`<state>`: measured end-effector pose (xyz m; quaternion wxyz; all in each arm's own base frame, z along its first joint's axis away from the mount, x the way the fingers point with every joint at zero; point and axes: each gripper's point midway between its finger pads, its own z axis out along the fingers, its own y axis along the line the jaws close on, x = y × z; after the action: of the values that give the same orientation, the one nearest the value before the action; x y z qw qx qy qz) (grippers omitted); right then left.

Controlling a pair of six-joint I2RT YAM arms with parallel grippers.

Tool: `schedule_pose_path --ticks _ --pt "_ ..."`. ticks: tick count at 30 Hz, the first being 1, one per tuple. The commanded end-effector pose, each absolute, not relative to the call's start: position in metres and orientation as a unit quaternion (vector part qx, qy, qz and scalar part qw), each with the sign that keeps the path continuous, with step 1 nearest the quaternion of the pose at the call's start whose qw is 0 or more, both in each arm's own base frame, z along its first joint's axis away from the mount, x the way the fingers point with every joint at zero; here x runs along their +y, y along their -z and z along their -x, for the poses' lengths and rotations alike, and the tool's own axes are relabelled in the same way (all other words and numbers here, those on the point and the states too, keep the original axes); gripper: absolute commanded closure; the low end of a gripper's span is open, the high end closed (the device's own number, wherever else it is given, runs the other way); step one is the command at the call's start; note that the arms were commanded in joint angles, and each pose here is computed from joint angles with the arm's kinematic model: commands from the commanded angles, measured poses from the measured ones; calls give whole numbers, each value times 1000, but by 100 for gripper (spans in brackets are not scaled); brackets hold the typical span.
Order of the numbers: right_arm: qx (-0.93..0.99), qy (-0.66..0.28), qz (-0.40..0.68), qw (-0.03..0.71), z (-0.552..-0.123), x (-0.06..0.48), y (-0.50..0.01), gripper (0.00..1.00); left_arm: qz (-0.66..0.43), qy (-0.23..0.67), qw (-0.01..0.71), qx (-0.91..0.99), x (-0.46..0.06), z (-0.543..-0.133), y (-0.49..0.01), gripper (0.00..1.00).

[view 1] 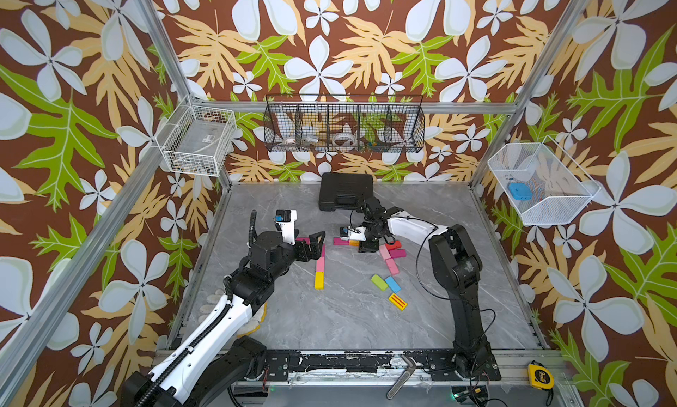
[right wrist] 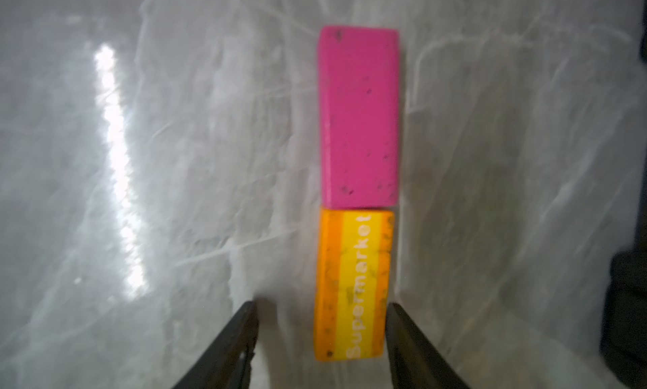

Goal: Assemble the number 7 with building blocks
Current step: Move the building block to the center of the board, then adjust the building block at the center of the board.

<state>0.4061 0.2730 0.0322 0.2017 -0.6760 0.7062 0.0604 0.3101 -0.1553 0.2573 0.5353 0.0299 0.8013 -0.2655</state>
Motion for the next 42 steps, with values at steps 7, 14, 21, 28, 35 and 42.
schedule_pose_path --ticks 7,14,21,28,35,42 --pt "787 -66 514 334 -420 266 -91 38 -20 264 552 790 -150 -309 -267 0" --pt "871 -81 363 321 -413 239 -98 38 -21 278 560 780 -152 -306 -273 0" --pt "901 -123 299 289 -394 238 -75 32 -22 288 559 777 -154 -305 -273 0" --pt "902 -136 318 257 -388 250 -49 54 -20 286 561 777 -152 -303 -273 0" --pt "910 -138 301 249 -394 254 -32 62 -19 283 560 778 -151 -304 -271 0" --pt "914 -127 297 246 -400 253 -23 67 -20 280 561 779 -151 -304 -272 0"
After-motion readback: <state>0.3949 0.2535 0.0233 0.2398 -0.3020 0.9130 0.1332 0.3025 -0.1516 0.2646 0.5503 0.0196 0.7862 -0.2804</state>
